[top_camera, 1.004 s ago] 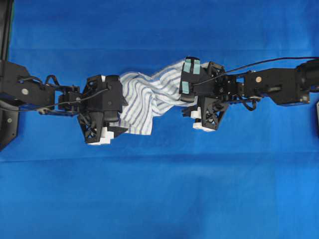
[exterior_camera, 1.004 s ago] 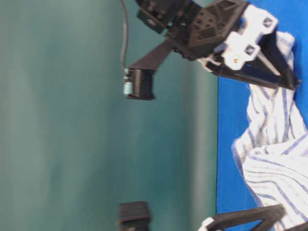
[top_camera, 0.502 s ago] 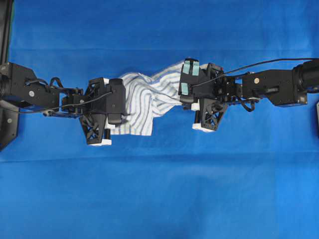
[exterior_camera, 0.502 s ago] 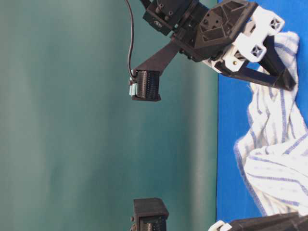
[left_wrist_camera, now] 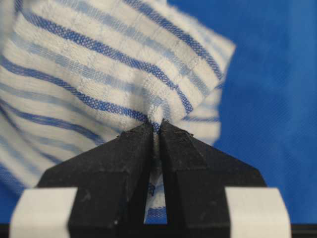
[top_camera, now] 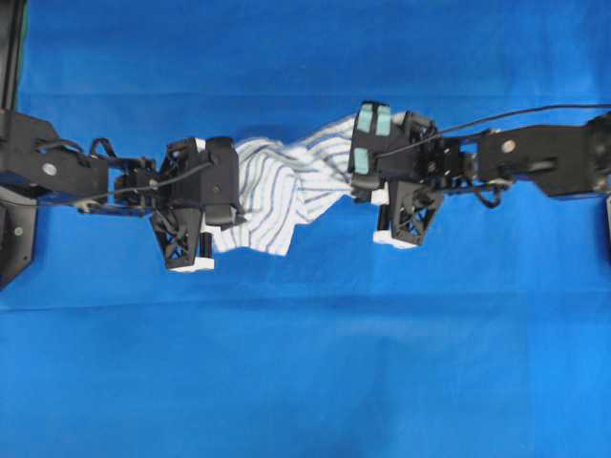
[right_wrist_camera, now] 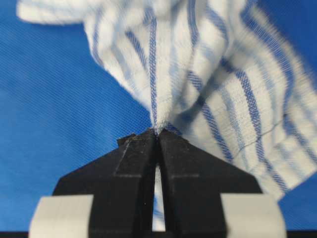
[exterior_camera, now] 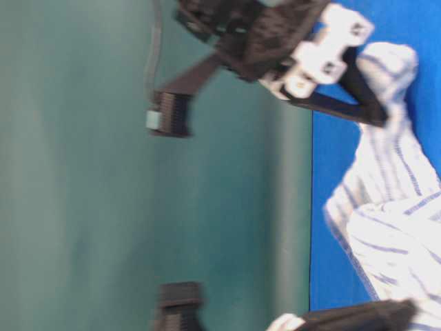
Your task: Lift the towel with both arms.
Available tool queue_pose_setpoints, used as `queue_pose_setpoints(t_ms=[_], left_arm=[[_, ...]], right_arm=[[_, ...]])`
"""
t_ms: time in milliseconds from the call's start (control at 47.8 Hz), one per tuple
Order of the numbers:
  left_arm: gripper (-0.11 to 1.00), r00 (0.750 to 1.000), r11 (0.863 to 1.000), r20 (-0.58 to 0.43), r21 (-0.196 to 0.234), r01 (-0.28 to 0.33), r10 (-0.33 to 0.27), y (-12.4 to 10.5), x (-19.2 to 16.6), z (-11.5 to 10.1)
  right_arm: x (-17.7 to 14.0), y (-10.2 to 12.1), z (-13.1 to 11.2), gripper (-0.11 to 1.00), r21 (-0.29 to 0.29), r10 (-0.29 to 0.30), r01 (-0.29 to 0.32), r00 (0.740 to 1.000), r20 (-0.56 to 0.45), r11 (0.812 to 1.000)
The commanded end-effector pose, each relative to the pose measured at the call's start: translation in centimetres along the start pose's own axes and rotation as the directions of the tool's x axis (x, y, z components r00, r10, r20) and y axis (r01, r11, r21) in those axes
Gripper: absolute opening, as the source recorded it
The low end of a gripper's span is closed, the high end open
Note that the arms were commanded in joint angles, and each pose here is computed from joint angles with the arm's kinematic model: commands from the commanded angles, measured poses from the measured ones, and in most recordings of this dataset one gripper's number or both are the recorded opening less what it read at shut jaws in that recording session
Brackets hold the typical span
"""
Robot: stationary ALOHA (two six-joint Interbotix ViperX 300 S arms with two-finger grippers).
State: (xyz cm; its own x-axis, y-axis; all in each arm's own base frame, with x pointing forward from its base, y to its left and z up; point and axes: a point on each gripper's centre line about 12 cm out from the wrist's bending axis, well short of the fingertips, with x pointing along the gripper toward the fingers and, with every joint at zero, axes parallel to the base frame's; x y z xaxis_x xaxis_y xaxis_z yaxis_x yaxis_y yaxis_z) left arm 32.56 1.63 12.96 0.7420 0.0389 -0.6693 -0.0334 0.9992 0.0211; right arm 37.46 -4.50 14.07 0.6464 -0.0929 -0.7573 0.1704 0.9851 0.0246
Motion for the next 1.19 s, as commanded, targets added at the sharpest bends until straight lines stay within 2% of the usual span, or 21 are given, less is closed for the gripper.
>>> queue_pose_setpoints(t_ms=[0,272,606,941,1171], left_arm=[[0.03,0.998,1.000,0.070,0.000,-0.002,0.002,0.1,-2.0,2.7],[0.03,0.975,1.000,0.222,0.002,-0.003,0.003,0.2,-8.5,8.0],[0.03,0.903,0.999,0.428,-0.016,-0.027,0.031,1.1,-17.9,13.6],[0.03,0.838,0.999,0.544,-0.023,-0.044,0.049,1.5,-23.9,16.8],[0.03,0.827,0.999,0.561,-0.018,-0.046,0.048,1.5,-26.1,18.2]], right_arm=[[-2.8,0.2,2.6,0.01,0.003,0.004,-0.004,0.997,0.083,1.000],[-9.6,0.1,6.3,0.01,0.010,-0.006,0.004,0.983,0.183,1.000],[-18.4,-0.1,11.3,0.01,0.003,-0.024,0.024,0.943,0.331,1.000],[-25.5,-0.6,14.8,0.01,-0.005,-0.063,0.071,0.904,0.424,0.997],[-27.3,-0.7,15.6,0.01,0.001,-0.068,0.076,0.896,0.439,0.997]])
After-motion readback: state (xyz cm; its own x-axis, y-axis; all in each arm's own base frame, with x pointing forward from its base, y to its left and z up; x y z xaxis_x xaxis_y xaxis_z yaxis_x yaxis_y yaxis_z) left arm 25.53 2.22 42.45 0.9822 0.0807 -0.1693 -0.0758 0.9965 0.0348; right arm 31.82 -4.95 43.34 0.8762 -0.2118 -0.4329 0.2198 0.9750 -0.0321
